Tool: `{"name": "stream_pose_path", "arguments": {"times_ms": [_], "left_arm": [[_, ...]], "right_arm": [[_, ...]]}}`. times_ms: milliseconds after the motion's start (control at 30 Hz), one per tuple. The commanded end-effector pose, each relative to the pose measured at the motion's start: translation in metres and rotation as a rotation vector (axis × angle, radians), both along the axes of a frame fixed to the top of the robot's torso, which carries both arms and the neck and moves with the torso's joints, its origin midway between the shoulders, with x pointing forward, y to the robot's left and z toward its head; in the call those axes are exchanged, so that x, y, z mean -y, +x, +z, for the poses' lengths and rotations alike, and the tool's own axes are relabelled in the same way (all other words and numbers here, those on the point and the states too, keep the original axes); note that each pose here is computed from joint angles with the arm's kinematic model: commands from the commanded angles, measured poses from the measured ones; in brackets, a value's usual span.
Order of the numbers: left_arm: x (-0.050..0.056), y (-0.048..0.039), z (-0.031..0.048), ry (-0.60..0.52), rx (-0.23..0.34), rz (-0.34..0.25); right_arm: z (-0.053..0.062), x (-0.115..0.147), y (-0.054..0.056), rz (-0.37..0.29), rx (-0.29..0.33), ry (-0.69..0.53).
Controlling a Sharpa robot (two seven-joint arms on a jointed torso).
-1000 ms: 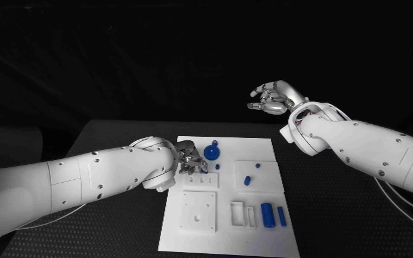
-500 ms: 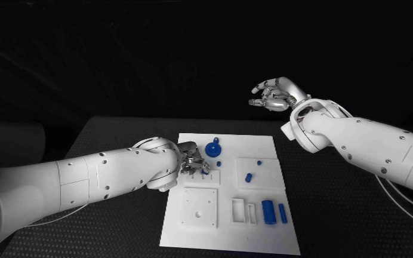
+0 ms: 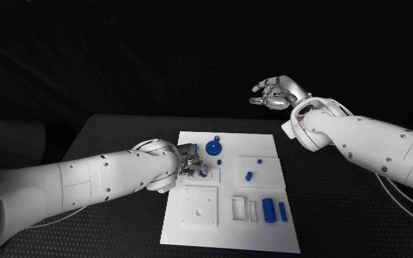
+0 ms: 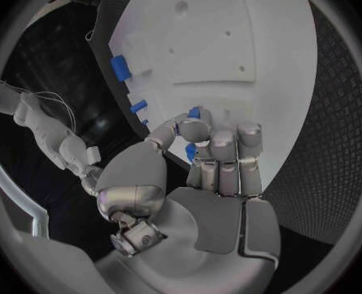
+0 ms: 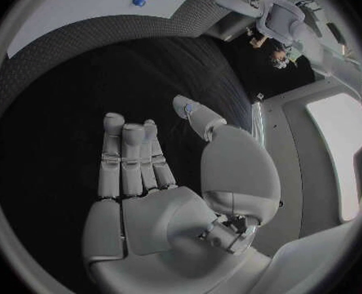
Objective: Assemble the parts on the task board
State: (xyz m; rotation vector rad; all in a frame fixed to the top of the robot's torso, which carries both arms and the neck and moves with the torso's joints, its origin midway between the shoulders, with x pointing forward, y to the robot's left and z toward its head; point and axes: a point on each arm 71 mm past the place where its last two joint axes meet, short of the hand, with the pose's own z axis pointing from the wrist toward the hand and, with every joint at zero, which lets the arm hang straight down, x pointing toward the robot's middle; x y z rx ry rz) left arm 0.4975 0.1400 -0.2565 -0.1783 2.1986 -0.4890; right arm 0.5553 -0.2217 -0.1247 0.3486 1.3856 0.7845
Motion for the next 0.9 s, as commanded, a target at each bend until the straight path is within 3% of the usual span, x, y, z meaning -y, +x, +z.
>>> {"name": "stream_pose_path", "arguments": {"times_ms": [33, 500, 900], "left_arm": [[0.0003, -0.0014, -0.0017, 0.013, -0.008, -0.018], [-0.0050, -0.0020, -0.0040, 0.024, -0.019, -0.013], [-0.0020, -0.0043, -0.0057, 0.032, -0.036, -0.034]], "right_arm": [[0.0005, -0.0012, -0.0001, 0.010, 0.003, 0.000], [0.0002, -0.0020, -0.0001, 0.013, -0.001, -0.001], [-0.0004, -0.0031, 0.0003, 0.016, -0.007, -0.001]]}}
